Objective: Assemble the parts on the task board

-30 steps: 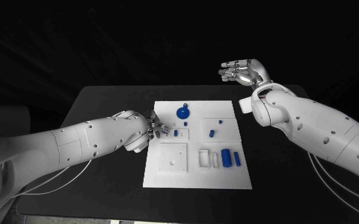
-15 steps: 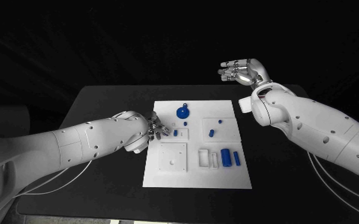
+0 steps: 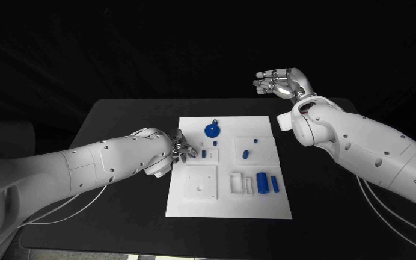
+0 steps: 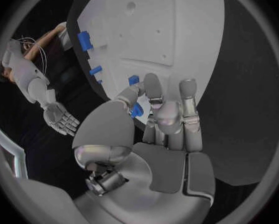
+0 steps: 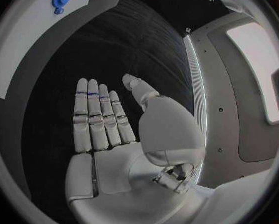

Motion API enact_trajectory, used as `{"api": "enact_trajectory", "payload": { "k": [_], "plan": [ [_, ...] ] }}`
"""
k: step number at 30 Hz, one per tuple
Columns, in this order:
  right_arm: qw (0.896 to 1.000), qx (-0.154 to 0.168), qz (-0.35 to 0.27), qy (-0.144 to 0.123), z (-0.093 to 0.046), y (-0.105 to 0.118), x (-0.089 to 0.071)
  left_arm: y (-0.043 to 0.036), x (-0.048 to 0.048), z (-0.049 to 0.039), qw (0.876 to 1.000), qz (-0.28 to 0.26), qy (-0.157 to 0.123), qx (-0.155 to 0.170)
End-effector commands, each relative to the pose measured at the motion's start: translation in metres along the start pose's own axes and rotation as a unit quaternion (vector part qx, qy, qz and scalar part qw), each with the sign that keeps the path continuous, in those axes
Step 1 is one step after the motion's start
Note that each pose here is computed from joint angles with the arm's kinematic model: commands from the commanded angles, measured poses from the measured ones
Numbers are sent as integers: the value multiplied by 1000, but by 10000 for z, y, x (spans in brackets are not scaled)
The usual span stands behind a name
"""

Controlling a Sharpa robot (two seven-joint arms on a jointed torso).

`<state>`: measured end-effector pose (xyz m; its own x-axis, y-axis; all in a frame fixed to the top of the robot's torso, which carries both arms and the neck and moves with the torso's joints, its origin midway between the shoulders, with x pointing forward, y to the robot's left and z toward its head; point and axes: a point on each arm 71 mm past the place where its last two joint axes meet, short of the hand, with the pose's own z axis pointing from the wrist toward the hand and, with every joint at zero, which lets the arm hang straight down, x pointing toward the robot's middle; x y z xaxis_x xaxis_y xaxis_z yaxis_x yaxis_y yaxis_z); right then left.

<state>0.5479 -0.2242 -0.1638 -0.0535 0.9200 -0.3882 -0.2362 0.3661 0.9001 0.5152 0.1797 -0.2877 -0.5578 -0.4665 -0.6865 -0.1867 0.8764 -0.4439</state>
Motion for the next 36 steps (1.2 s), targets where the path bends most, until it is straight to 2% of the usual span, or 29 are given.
{"api": "enact_trajectory", "payload": {
  "k": [1,13,36],
  "plan": [
    [1000,-4,2,8,-2,7,16,28,46,11,1000,10,16,-6],
    [1000,-3,1,8,-4,1,14,63,20,20,1000,14,12,-12],
    [1000,-3,2,9,-5,-2,23,19,62,30,999,27,26,-16]
  ]
}}
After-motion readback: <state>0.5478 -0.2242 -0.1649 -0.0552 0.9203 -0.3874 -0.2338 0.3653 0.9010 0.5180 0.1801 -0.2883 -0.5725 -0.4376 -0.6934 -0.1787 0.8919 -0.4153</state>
